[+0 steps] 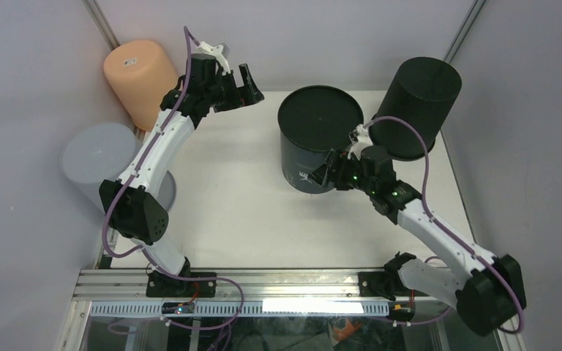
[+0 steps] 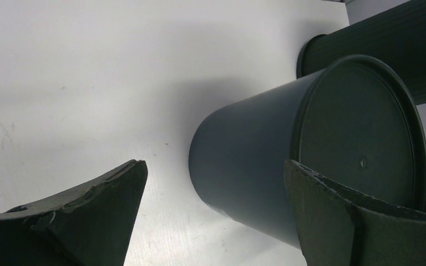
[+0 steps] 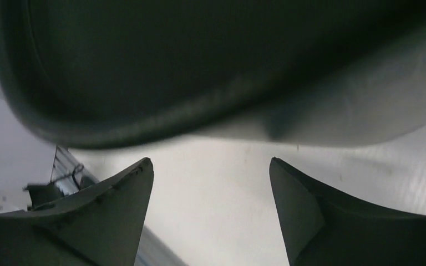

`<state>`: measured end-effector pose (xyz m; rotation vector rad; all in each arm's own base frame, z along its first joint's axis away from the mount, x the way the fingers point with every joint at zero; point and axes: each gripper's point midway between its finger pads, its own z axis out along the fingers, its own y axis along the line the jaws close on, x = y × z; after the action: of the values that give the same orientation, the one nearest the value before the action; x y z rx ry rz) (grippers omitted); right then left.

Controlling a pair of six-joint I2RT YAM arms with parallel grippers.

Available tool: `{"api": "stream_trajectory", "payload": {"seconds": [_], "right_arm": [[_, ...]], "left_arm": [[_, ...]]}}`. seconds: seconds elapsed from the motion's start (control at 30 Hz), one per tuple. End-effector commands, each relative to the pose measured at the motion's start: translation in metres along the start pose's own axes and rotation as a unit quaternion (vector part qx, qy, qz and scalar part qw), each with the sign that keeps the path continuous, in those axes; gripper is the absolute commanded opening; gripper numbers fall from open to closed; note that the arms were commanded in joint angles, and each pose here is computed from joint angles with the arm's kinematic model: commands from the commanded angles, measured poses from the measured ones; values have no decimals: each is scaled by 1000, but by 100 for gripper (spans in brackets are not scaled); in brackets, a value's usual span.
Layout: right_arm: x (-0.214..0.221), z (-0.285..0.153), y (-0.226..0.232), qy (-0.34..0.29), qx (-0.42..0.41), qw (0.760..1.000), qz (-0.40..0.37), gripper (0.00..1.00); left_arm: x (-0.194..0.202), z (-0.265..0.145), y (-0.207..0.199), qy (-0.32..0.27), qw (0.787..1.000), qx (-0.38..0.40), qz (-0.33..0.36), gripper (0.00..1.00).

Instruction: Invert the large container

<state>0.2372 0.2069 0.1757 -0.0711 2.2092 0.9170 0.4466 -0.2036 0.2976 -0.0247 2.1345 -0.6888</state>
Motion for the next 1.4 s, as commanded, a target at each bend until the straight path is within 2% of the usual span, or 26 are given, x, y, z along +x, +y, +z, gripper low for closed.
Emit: {"api": "stream_trajectory", "payload": {"seconds": [0.0,0.07,0.1,0.13,0.3,0.4,0.53,0.63,0.73,0.87,0.97,1.17,1.37], "right_arm": [[-104,34,38,-178,-48,983,15,80],[-122,55,32,-178,-22,984,22,80],[-147,63,6,-216,49,974,49,81],[-160,70,-3,-218,67,972,57,81],[-186,96,-20,-167,68,981,70,83],[-184,85,-19,-158,77,983,46,85],[-164,55,-41,-142,149,978,25,93],[-147,26,-72,-130,239,962,7,99],[-132,-2,-94,-133,305,943,11,99],[-120,-21,-98,-134,317,939,8,99],[-120,-30,-98,-153,320,935,14,99],[-132,-33,-92,-176,311,934,10,99],[-139,-30,-92,-180,314,932,6,99]], "left_arm": [[-29,-30,-13,-60,998,1,25,99],[-33,-36,-10,-65,997,-11,28,99],[-34,-39,-9,-67,997,-15,29,99],[-35,-41,-9,-68,997,-17,31,99],[-34,-51,-3,-76,996,-35,27,99],[-33,-55,4,-82,995,-53,24,99],[-22,-53,11,-80,995,-59,21,99],[-8,-50,16,-80,995,-56,20,99],[11,-42,23,-77,996,-51,-2,99],[46,-38,19,-34,998,-24,-53,99],[60,-38,13,-18,999,-12,-46,99],[52,-49,-5,-44,999,1,8,99],[49,-52,-8,-53,998,10,23,99]]}}
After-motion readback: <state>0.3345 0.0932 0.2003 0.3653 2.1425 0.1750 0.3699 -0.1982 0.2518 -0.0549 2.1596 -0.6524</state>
